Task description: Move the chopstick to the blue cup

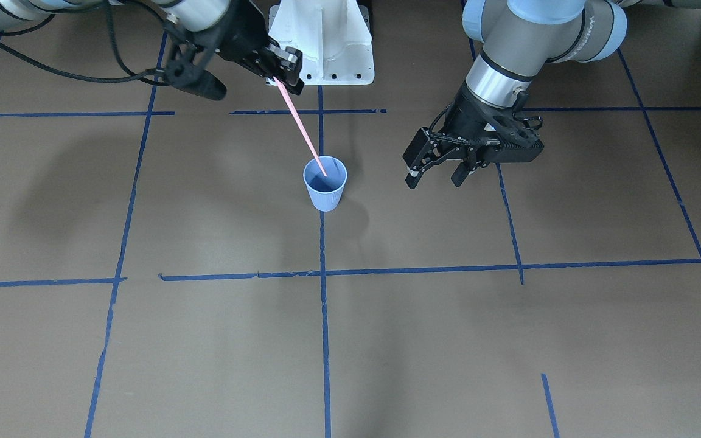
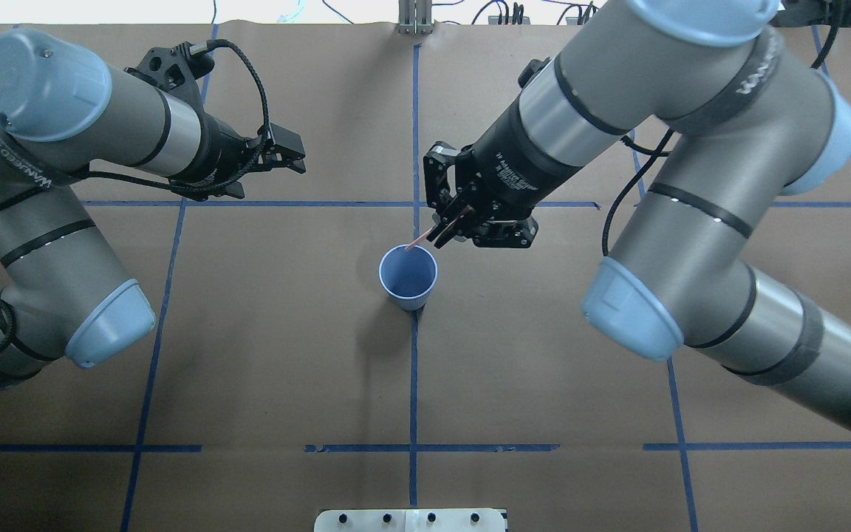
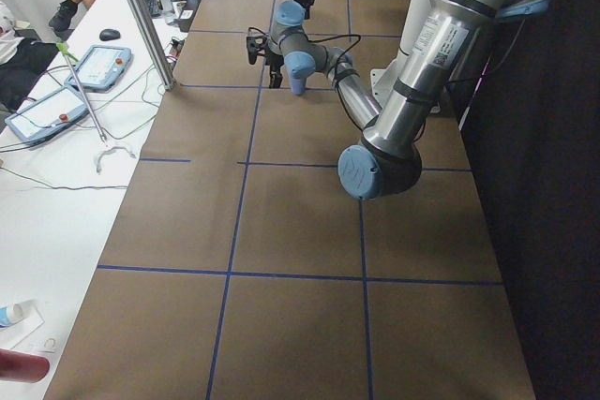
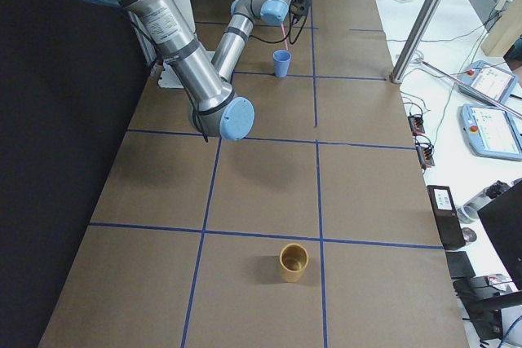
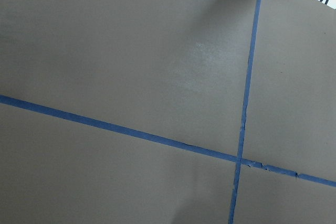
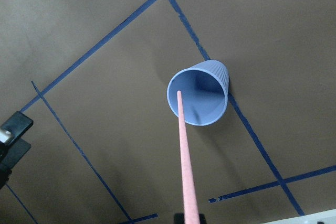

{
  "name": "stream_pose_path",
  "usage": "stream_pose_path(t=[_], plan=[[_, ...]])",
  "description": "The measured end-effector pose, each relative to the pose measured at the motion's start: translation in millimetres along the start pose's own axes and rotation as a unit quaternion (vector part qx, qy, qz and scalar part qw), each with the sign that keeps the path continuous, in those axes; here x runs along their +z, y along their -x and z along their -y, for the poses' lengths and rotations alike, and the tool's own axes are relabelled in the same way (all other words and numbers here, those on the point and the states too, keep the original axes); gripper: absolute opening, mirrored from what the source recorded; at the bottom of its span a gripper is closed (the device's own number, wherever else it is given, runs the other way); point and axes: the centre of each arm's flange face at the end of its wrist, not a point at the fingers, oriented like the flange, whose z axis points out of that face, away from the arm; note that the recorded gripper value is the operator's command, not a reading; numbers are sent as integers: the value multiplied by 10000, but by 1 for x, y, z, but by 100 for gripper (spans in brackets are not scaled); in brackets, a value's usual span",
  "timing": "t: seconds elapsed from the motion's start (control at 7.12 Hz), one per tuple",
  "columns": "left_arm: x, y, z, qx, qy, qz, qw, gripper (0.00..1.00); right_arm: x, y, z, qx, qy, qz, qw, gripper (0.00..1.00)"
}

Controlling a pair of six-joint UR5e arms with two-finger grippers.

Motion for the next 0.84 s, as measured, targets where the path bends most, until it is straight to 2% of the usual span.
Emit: stream_pose_path(t=[0.28,0.42,0.56,0.7,0.84], plan=[[0,1,0,-5,1,5,10000,100,40,8,11,-6,6,-101,9999,5],[0,1,0,-8,0,5,10000,100,59,8,17,-19,44,-147,9999,23],[0,0,0,-9,-1,-1,10000,100,72,8,21,-32,73,-181,9998,83],[-1,0,0,-8,-3,-9,10000,100,80,7,24,-37,88,-209,9997,95],[-2,-1,-1,-3,-3,-20,10000,100,83,7,24,-44,99,-219,9997,99]])
